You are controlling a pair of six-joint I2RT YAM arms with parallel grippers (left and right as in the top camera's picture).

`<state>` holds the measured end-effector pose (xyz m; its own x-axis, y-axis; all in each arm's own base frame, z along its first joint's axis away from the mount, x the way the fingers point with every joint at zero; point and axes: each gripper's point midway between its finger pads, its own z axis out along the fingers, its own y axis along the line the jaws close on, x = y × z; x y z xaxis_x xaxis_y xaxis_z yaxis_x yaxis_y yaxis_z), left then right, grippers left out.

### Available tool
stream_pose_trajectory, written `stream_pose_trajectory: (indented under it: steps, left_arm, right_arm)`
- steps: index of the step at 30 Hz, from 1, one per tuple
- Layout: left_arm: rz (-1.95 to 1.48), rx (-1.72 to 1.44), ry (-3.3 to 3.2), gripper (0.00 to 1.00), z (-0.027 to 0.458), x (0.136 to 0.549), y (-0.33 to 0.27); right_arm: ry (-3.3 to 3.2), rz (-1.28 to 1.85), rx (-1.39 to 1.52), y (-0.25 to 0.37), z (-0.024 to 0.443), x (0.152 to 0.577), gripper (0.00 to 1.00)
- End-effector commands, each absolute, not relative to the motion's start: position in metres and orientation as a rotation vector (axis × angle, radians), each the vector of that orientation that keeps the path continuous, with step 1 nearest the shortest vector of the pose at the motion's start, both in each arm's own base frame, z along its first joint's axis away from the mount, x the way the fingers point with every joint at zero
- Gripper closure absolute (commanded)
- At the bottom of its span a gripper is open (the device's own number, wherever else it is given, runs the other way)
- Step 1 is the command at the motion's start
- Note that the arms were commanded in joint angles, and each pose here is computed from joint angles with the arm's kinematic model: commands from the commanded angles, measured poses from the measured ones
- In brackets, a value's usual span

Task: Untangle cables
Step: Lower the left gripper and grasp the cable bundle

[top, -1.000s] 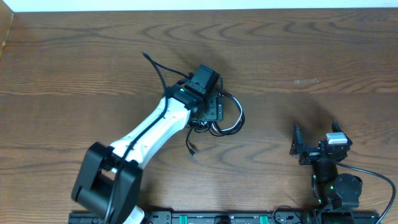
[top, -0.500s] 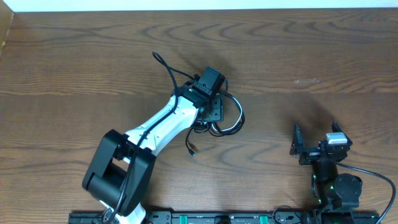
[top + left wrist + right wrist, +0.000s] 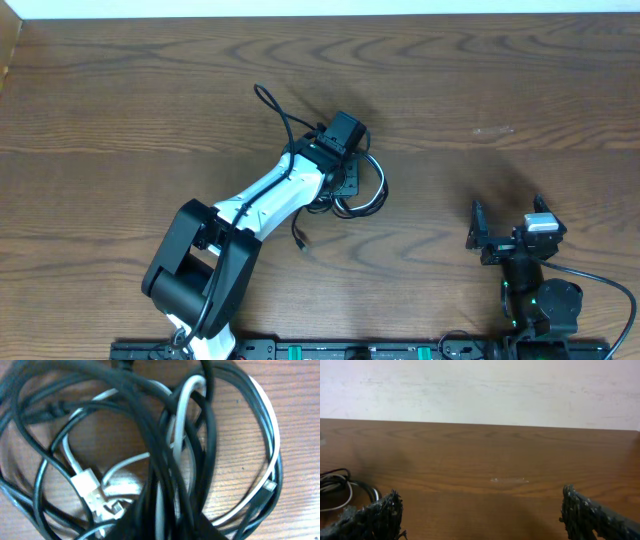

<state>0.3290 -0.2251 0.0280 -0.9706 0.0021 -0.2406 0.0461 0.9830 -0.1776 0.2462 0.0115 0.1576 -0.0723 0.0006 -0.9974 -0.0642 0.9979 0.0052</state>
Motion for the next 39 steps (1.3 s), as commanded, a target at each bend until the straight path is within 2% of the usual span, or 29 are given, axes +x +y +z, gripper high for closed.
stream_pose_trajectory:
  steps: [1, 2, 3, 14, 21, 32, 39]
  left_arm:
    - [-0.257, 0.029, 2.868, 0.87, 0.030, 0.336, -0.227]
    - [-0.257, 0.029, 2.869, 0.92, 0.030, 0.335, -0.227]
    - [-0.256, 0.029, 2.869, 0.92, 0.030, 0.335, -0.227]
    - [-0.287, 0.044, 2.825, 0.92, 0.048, 0.338, -0.229]
    - [-0.371, 0.075, 2.699, 0.92, 0.102, 0.342, -0.232]
    - [-0.538, 0.077, 2.426, 0.92, 0.216, 0.329, -0.223]
    - [-0.527, 0.157, 2.379, 0.93, 0.238, 0.315, -0.213]
  right_arm:
    - [1.642, 0.069, -0.036, 0.011, 0.158, 0.246, 0.01]
    - [1.642, 0.068, -0.035, 0.011, 0.158, 0.246, 0.01]
    - [1.642, 0.068, -0.035, 0.011, 0.158, 0.246, 0.01]
    - [1.642, 0.069, -0.036, 0.011, 0.158, 0.246, 0.01]
    - [1.642, 0.068, -0.035, 0.011, 0.158, 0.246, 0.01]
    - [1.642, 0.068, -0.035, 0.011, 0.158, 0.246, 0.01]
    - [1.642, 0.069, -0.036, 0.011, 0.158, 0.246, 0.01]
